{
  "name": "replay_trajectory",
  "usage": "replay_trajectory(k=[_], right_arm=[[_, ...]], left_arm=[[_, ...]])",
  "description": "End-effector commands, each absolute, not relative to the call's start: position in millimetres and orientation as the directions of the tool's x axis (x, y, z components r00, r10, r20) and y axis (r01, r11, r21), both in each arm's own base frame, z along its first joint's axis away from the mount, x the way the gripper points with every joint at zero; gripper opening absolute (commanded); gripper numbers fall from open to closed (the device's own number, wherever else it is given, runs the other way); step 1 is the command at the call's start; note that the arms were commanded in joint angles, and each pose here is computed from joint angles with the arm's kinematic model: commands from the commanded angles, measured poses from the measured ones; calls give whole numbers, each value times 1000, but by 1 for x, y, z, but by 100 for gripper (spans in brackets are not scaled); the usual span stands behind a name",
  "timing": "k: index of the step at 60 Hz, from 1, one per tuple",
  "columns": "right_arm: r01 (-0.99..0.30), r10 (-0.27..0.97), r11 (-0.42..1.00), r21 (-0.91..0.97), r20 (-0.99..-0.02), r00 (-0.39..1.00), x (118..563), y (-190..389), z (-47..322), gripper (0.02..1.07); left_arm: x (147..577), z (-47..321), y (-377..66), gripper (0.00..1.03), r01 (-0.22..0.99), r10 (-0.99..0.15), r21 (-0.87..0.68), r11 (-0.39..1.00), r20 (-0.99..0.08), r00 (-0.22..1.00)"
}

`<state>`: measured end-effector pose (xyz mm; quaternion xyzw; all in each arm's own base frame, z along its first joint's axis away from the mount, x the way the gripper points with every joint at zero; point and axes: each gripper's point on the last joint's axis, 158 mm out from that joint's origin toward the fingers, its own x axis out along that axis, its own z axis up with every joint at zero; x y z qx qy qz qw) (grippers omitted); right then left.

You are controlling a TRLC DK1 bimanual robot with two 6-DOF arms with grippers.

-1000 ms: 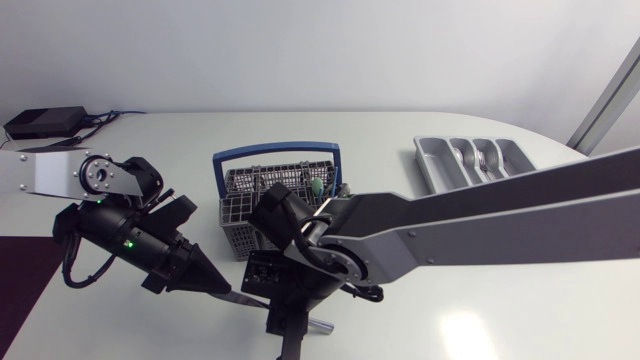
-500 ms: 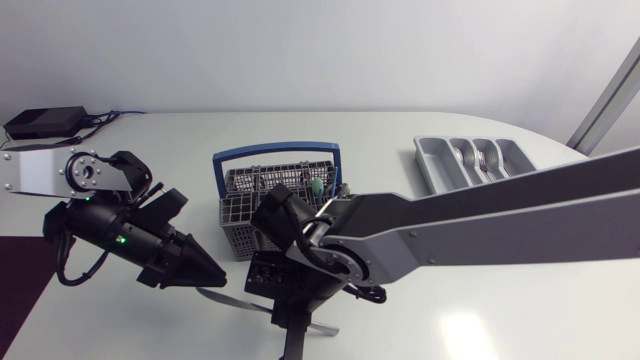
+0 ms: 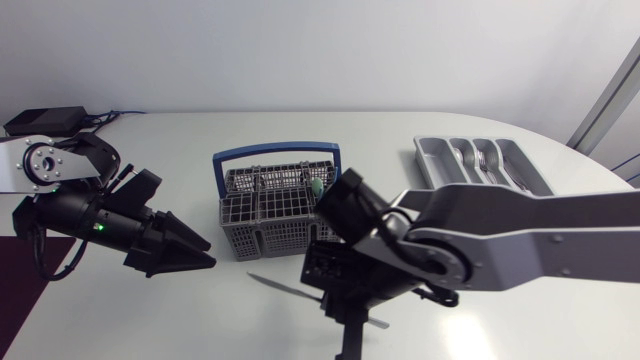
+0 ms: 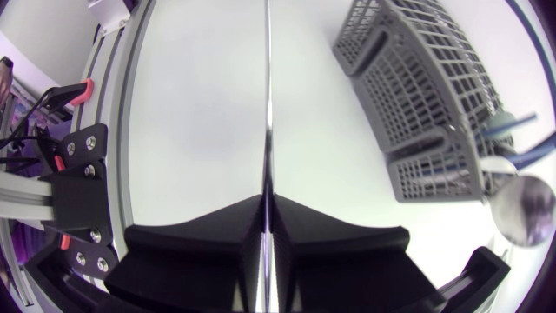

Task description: Unload the cutlery basket into the drawer organizer.

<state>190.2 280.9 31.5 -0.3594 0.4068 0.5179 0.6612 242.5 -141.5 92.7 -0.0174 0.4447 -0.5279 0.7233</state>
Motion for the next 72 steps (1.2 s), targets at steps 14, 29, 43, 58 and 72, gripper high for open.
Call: replay_trajectory(k=[14, 29, 43, 58, 72], right_arm=[[-903, 363, 412, -121, -887, 285, 228, 194, 57, 8], [-779, 334, 616, -119, -856, 395, 270, 125, 74, 8], [-632, 276, 767, -111, -833, 480, 309, 62, 90, 8], [-422, 162, 902, -89, -837, 523, 362, -26, 91, 8], [-292, 86, 952, -95, -830, 551, 404, -83, 85, 8]], left_arm=[[245, 98, -145, 83, 755, -783, -474, 453, -616, 83], [247, 101, -150, 83, 765, -776, -438, 473, -617, 127], [249, 102, -150, 83, 770, -749, -389, 505, -641, 167], [247, 100, -151, 83, 774, -744, -381, 505, -648, 166], [247, 99, -152, 83, 779, -734, -365, 510, -657, 173]])
